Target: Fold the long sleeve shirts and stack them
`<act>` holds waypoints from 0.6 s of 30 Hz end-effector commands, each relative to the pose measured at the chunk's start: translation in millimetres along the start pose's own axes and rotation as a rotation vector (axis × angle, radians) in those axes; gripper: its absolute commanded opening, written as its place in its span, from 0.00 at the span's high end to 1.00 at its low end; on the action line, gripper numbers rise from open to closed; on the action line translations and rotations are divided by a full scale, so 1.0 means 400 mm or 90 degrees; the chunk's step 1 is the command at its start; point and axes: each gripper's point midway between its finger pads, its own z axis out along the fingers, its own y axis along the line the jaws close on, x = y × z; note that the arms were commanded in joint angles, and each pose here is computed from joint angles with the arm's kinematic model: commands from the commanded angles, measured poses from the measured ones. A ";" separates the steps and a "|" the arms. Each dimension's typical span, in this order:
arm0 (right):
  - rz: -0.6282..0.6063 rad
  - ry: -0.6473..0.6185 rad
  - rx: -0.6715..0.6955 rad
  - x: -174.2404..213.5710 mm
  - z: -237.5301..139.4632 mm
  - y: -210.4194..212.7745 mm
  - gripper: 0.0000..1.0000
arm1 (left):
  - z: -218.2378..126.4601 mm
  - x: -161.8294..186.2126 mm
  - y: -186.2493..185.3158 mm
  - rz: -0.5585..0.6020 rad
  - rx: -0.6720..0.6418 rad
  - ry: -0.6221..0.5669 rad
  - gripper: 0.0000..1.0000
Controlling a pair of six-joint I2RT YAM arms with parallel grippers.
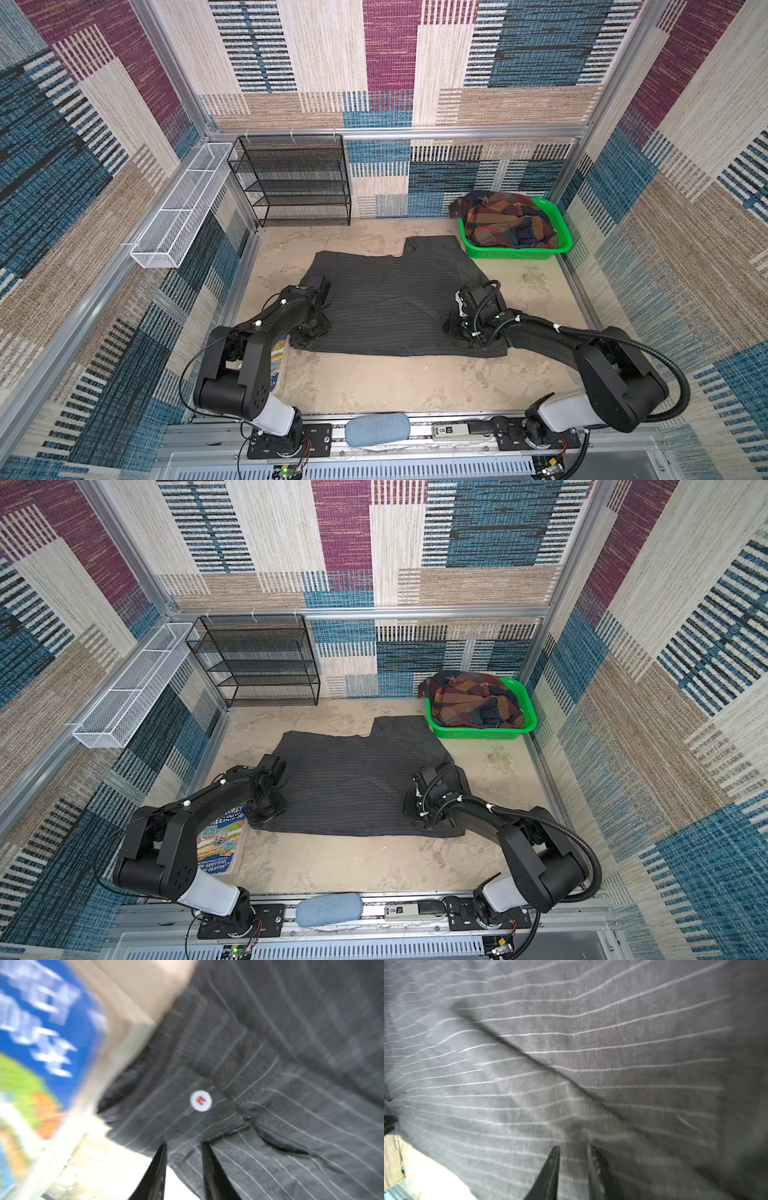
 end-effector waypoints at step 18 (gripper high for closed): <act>-0.102 -0.083 0.043 -0.309 0.063 0.085 0.68 | -0.034 -0.186 -0.279 0.058 0.126 -0.019 0.77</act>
